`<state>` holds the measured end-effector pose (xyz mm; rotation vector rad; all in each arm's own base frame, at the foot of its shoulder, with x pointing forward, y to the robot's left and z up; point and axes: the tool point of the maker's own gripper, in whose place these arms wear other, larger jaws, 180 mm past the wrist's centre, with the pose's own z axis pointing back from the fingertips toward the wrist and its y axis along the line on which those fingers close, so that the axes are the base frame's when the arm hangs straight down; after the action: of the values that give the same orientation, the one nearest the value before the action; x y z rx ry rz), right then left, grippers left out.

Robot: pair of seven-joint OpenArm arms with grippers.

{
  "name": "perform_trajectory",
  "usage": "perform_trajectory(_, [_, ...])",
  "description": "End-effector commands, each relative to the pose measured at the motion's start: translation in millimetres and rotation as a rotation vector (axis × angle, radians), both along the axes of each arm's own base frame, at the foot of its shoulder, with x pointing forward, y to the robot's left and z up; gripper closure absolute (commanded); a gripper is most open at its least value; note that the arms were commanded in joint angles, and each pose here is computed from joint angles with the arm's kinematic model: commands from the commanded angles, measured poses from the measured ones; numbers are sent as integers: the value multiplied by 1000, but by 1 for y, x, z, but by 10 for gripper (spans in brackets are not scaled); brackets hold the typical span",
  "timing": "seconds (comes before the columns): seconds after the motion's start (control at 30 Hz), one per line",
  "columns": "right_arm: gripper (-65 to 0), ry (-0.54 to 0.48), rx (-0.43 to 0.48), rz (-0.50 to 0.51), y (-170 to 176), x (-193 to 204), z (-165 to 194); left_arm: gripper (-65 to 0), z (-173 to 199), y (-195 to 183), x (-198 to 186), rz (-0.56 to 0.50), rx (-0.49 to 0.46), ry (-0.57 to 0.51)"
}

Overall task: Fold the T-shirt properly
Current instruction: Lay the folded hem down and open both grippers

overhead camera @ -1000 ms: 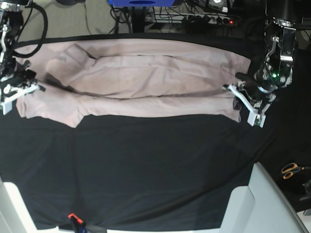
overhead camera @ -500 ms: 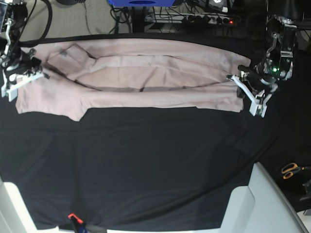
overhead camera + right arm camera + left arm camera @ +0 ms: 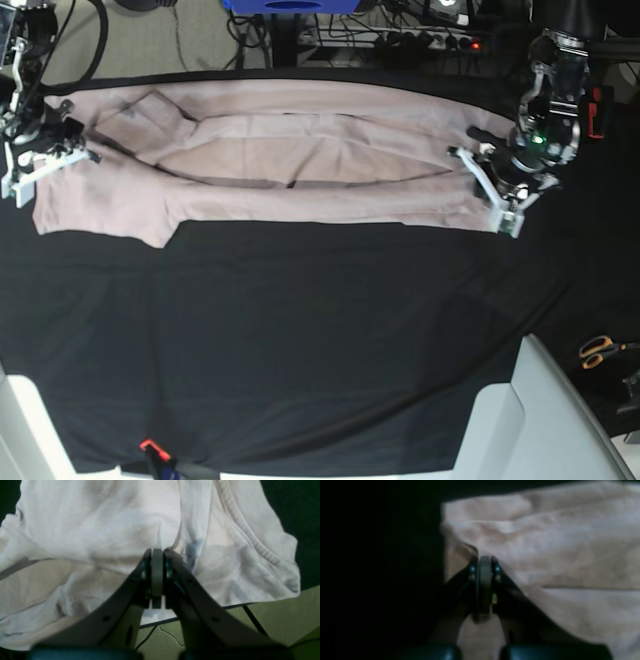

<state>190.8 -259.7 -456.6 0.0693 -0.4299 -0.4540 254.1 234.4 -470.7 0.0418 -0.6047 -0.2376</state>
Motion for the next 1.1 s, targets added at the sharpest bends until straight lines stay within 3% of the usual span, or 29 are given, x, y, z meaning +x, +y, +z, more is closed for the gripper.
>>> perform_trajectory(0.0, [0,-11,-53,-15,-14,4,7,0,10,5,10,2,7,-40])
perform_trajectory(0.1, [0,13,-109,-17,-22,-1,5,0,10,5,10,4,8,-40])
perform_trajectory(0.43, [0,8,-116,-25,-25,1,6,0,10,6,10,2,11,-38])
perform_trajectory(0.63, [0,44,-111,-119,-48,-13,-3,0,9,6,9,2,9,-37])
perform_trajectory(0.8, [-6,46,-101,-116,-46,-14,-3,0,9,5,9,3,6,-35])
perform_trajectory(0.87, [-59,46,-100,-115,-46,-14,-3,0,9,4,9,2,6,-35])
perform_trajectory(1.0, [-243,2,-119,-101,-46,-5,9,0,7,4,6,2,6,-28])
perform_trajectory(1.07, [-255,-42,-139,-88,-46,4,24,0,6,4,3,3,6,-24])
